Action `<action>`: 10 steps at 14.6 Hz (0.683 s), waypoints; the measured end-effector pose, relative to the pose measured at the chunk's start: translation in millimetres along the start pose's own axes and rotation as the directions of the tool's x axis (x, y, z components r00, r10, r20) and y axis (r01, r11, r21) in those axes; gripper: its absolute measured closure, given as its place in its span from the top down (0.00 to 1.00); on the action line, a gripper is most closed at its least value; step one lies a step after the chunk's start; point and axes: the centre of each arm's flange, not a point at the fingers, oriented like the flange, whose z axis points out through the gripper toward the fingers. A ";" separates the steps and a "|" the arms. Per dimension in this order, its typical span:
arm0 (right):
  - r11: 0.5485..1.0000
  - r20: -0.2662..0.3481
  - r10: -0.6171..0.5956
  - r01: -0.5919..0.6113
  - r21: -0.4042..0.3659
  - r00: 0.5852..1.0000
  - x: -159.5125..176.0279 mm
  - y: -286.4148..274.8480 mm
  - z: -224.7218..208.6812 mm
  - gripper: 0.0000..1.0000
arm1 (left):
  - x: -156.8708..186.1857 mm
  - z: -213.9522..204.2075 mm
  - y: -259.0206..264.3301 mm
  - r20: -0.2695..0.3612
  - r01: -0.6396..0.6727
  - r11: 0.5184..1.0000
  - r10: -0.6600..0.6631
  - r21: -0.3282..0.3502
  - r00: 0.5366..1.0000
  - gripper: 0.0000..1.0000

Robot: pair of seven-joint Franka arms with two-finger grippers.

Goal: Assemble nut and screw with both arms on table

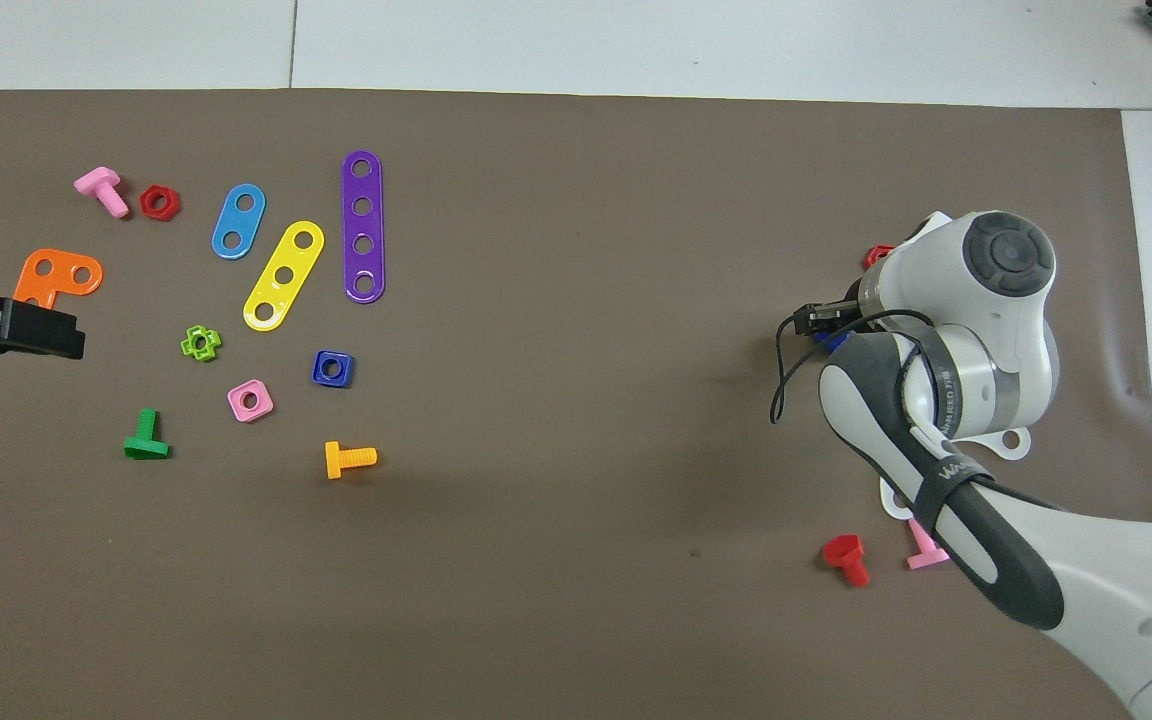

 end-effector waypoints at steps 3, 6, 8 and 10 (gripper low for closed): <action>0.999 0.002 -0.039 0.039 0.000 0.999 -1.0 0.7 0.7 0.59 | 3.3 25.9 30.2 0.007 -0.036 0.999 0.036 -0.002 0.999 1.00; 0.997 0.002 -0.074 0.074 -0.001 0.997 -1.1 3.6 0.4 0.24 | 14.0 60.1 57.8 -0.017 -0.062 0.998 0.062 -0.011 0.998 1.00; 0.997 -0.003 -0.074 0.074 -0.001 0.997 -0.6 5.5 -2.3 0.19 | 26.0 93.6 77.3 -0.014 -0.052 0.999 0.052 -0.012 0.999 0.97; 0.997 -0.020 -0.075 0.075 -0.002 0.997 0.9 2.6 -12.1 0.19 | 40.7 125.9 96.1 -0.018 -0.058 0.998 0.058 -0.013 0.998 0.96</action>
